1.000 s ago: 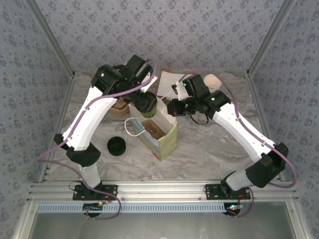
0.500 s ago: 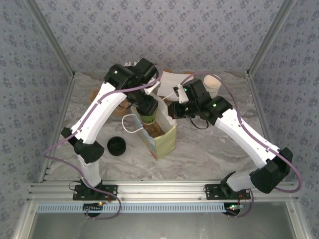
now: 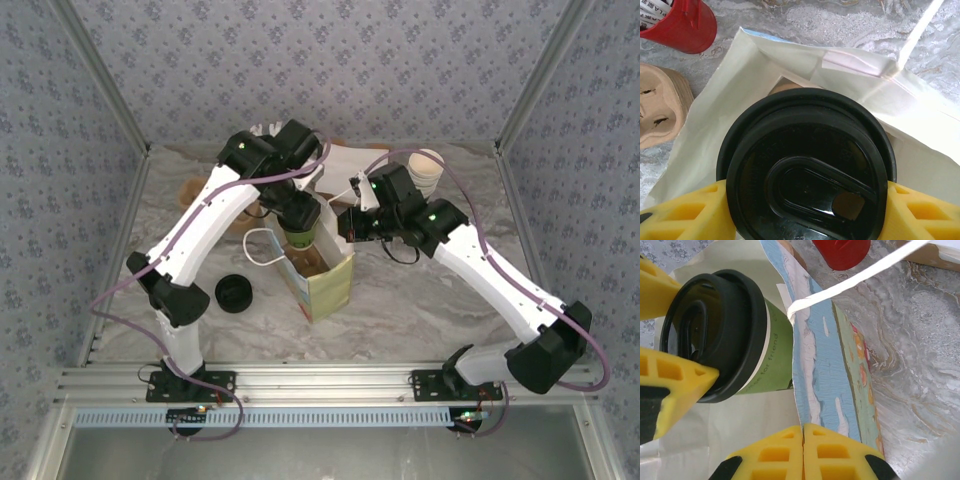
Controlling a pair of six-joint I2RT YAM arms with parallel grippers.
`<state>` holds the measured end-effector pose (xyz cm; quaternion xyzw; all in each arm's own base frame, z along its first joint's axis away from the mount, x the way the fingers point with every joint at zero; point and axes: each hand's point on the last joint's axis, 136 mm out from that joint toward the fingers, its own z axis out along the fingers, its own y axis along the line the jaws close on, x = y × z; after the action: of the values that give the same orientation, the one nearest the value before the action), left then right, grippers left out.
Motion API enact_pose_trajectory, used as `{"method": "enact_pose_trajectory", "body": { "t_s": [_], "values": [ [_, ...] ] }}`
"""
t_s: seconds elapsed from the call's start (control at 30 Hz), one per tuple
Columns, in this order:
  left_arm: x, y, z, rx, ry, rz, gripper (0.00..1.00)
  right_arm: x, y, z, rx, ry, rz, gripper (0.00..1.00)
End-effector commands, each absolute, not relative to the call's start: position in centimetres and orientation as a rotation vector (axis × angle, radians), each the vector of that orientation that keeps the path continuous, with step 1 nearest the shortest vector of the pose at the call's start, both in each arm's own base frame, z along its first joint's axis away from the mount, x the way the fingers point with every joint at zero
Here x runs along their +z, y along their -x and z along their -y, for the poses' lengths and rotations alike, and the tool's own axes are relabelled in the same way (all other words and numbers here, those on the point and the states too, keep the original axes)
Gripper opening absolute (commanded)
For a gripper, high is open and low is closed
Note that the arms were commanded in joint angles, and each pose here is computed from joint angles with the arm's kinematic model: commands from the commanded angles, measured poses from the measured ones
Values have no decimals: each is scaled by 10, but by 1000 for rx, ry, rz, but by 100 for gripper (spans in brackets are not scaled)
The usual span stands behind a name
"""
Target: Pack the takeout coffee
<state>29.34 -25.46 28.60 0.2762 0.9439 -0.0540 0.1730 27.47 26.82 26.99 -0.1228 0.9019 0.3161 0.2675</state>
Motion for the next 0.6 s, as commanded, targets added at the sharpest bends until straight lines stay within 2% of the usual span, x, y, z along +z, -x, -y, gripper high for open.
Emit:
{"method": "enact_pose_trajectory", "body": {
  "t_s": [0.0, 0.4, 0.57],
  "values": [
    [279, -303, 250, -122, -737, -2694, 52, 277, -269, -269, 879, 331, -2410, 1],
    [255, -315, 254, -101, -653, -2738, 53, 280, -260, -267, 905, 264, -2380, 1],
    [249, -320, 261, -131, -552, -2765, 53, 275, -262, -267, 892, 111, -2360, 2]
  ]
}}
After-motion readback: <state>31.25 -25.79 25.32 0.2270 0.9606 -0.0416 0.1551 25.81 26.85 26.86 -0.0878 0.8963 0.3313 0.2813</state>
